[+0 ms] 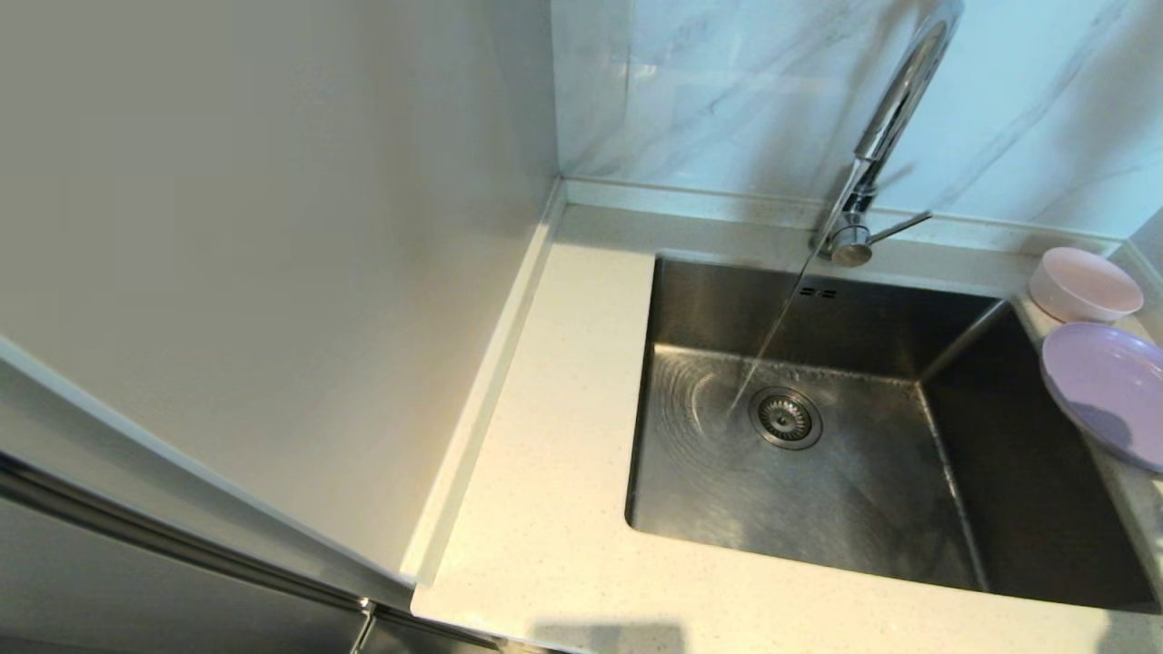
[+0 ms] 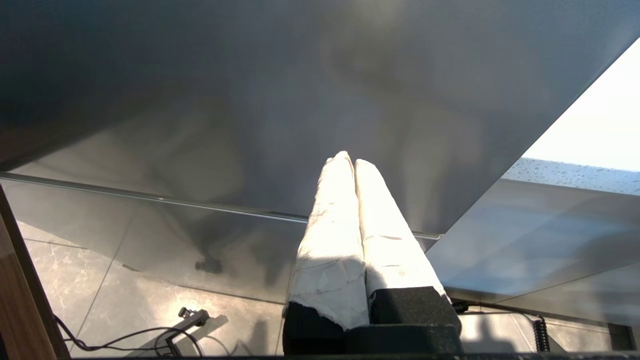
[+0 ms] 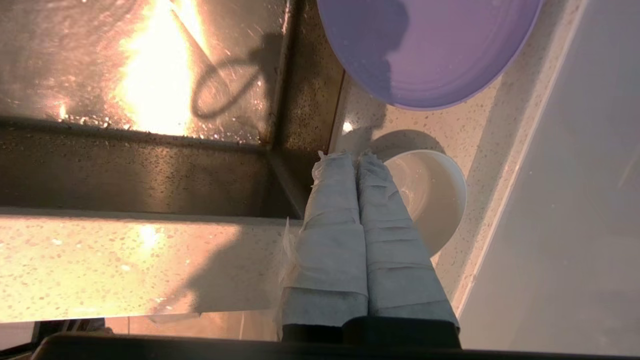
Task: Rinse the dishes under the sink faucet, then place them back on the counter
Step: Pick up the plate
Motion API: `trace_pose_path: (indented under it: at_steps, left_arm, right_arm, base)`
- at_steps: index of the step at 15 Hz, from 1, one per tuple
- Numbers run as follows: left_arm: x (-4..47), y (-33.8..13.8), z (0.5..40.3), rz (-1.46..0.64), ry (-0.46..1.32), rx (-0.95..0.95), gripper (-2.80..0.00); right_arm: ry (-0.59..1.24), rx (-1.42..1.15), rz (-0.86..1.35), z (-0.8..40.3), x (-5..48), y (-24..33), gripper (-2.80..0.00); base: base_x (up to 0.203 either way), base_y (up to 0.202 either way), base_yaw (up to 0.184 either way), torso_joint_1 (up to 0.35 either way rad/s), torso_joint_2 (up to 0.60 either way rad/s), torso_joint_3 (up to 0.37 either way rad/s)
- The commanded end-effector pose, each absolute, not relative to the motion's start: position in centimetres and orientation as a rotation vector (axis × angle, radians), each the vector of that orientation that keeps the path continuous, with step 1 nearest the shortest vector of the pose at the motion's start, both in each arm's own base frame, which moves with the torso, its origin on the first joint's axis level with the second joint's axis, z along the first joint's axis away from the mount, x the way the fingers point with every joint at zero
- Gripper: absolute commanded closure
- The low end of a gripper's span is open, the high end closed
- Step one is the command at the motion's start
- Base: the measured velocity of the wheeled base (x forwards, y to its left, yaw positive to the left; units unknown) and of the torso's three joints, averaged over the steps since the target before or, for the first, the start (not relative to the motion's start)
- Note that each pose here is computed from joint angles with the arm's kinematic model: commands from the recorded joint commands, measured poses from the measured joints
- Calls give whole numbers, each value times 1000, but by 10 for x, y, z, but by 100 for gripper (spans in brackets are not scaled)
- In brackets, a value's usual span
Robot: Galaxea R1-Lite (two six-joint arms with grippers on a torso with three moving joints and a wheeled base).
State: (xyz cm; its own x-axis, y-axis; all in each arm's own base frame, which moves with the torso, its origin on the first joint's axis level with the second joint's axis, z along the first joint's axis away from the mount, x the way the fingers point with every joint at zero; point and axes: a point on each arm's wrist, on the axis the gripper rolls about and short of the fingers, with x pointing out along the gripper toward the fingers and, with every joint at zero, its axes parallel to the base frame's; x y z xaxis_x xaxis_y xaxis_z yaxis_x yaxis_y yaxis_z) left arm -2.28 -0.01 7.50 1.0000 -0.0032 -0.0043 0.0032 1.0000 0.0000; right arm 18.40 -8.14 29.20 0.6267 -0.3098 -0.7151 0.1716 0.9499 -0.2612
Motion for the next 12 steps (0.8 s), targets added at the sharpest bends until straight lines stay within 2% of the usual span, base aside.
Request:
trace_pose_path:
  at_steps: [1, 6, 12]
  left_arm:
    - [-23, 0, 75, -3, 5, 0, 0]
    - [-23, 0, 75, -3, 5, 0, 0]
    - [-23, 0, 75, -3, 5, 0, 0]
  right_arm:
    - [906, -156, -273, 281, 208, -94, -280]
    - [901, -93, -280, 280, 239, -106, -280]
    - [994, -68, -227, 249, 271, -105, -280]
  base:
    - [0, 0, 0, 0, 0, 0]
    - [0, 0, 0, 0, 0, 0]
    - [0, 0, 0, 0, 0, 0]
